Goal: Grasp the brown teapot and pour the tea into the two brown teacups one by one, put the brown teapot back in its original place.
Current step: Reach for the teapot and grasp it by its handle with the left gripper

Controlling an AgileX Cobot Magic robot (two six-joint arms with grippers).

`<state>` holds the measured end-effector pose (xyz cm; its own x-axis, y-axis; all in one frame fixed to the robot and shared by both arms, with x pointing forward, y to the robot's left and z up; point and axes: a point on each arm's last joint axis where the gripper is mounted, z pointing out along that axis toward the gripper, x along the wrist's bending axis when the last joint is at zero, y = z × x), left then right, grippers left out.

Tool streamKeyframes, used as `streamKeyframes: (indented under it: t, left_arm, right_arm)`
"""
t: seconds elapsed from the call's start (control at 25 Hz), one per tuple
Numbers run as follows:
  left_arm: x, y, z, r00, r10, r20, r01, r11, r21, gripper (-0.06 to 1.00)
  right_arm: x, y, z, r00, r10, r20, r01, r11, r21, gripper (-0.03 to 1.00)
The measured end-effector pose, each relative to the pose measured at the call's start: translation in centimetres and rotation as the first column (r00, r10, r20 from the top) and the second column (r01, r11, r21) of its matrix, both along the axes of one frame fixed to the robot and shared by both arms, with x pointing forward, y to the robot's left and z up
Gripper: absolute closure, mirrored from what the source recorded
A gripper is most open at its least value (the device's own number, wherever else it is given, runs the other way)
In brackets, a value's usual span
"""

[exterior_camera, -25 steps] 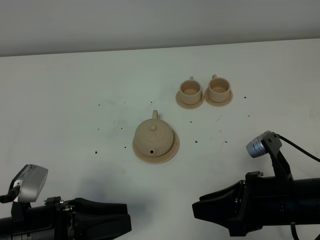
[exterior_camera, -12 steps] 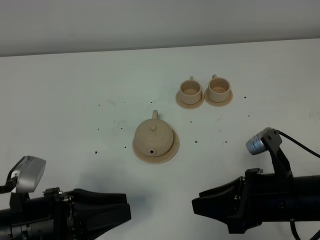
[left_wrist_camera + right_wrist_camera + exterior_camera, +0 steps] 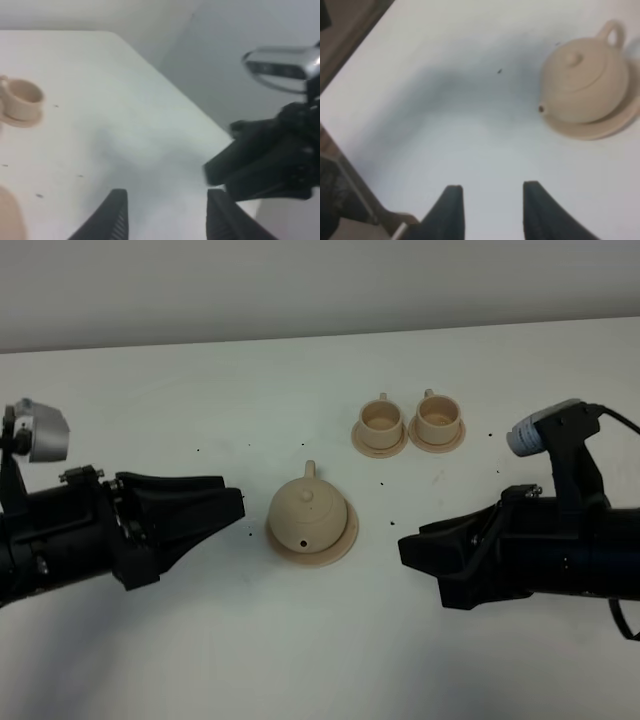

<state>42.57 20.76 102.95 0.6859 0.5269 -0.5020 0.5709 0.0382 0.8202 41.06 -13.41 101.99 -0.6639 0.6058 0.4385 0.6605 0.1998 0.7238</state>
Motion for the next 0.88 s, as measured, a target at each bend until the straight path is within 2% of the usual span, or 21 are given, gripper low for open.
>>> streamKeyframes:
  t: [0.16,0.24,0.36,0.52,0.6,0.76,0.88]
  left_arm:
    - [1.2,0.4,1.1,1.000,0.026,0.018,-0.028,0.993,0.115,0.53]
    - [1.6,0.6,1.3,0.999,0.046,0.014,-0.048,0.984,0.170,0.53]
    - [2.0,1.0,1.5,0.997,0.077,0.010,-0.077,0.972,0.220,0.53]
    - [2.2,1.2,1.5,0.995,0.099,0.016,-0.100,0.964,0.247,0.53]
    - [2.2,1.2,1.5,0.994,0.104,0.018,-0.105,0.963,0.250,0.53]
    - [2.2,1.3,1.5,0.995,0.102,0.023,-0.105,0.961,0.255,0.53]
    - [2.2,1.3,1.5,0.995,0.098,0.029,-0.102,0.961,0.259,0.53]
  right_arm:
    - [0.1,-0.4,2.3,0.999,-0.012,0.036,0.015,0.998,-0.068,0.65]
    - [-0.2,-1.1,3.5,0.998,-0.013,0.058,0.020,0.991,-0.133,0.65]
    - [-1.0,-2.6,4.9,0.997,-0.073,0.039,0.080,0.969,-0.234,0.65]
    - [-2.8,-5.9,5.9,0.979,-0.199,0.047,0.201,0.898,-0.392,0.65]
    - [-4.0,-7.3,6.3,0.966,-0.253,0.046,0.246,0.862,-0.444,0.65]
    - [-6.7,-9.7,6.7,0.963,-0.259,0.075,0.262,0.836,-0.482,0.65]
    - [-9.0,-11.3,5.3,0.966,-0.243,0.087,0.254,0.835,-0.489,0.65]
